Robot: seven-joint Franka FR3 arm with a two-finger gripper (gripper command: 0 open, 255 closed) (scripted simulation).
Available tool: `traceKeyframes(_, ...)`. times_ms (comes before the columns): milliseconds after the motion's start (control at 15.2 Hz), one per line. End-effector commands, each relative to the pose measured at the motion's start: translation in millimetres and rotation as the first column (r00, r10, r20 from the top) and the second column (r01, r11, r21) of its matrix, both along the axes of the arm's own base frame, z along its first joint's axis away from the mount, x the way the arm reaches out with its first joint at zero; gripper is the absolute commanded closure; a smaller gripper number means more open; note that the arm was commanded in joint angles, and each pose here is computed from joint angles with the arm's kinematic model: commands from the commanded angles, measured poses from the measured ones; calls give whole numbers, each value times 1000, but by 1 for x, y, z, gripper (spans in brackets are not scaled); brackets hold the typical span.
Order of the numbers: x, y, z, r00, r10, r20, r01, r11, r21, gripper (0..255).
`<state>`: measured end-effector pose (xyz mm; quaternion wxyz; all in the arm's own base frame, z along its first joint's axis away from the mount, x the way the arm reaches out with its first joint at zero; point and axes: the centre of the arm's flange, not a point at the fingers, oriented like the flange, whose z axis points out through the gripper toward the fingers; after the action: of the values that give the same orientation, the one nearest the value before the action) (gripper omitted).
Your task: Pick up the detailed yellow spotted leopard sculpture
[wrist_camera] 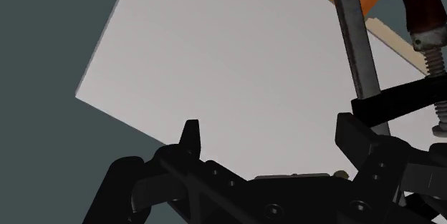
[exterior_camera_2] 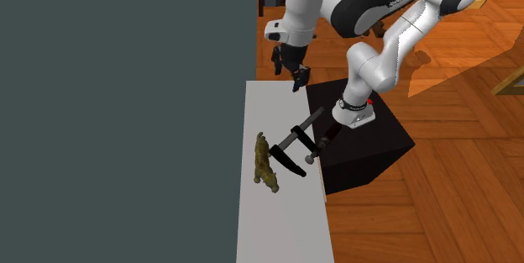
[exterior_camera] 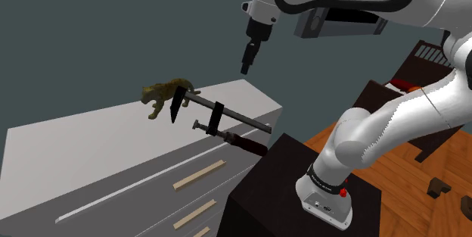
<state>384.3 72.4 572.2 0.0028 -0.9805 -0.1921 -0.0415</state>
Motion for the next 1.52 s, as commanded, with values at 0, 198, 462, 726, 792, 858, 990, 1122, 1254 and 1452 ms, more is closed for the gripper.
traceKeyframes(0, 18, 17, -5, 998, 63, 21, -63, 998, 4, 0)
traceKeyframes(198, 40, 43, -14, 987, 154, 50, -154, 988, 7, 0)
traceKeyframes(462, 65, 81, -24, 958, 272, 89, -274, 962, 8, 0)
traceKeyframes(726, 87, 122, -34, 914, 385, 127, -389, 921, 3, 0)
traceKeyframes(792, 91, 133, -36, 901, 413, 136, -417, 909, 1, 0)
traceKeyframes(858, 95, 144, -38, 886, 440, 146, -445, 896, -1, 0)
traceKeyframes(990, 103, 166, -42, 855, 492, 164, -498, 867, -6, 0)
traceKeyframes(1122, 109, 188, -45, 820, 543, 182, -550, 835, -12, 0)
traceKeyframes(1254, 114, 211, -49, 782, 591, 200, -600, 800, -19, 0)
traceKeyframes(1452, 117, 229, -57, 750, 627, 213, -637, 771, -26, 0)
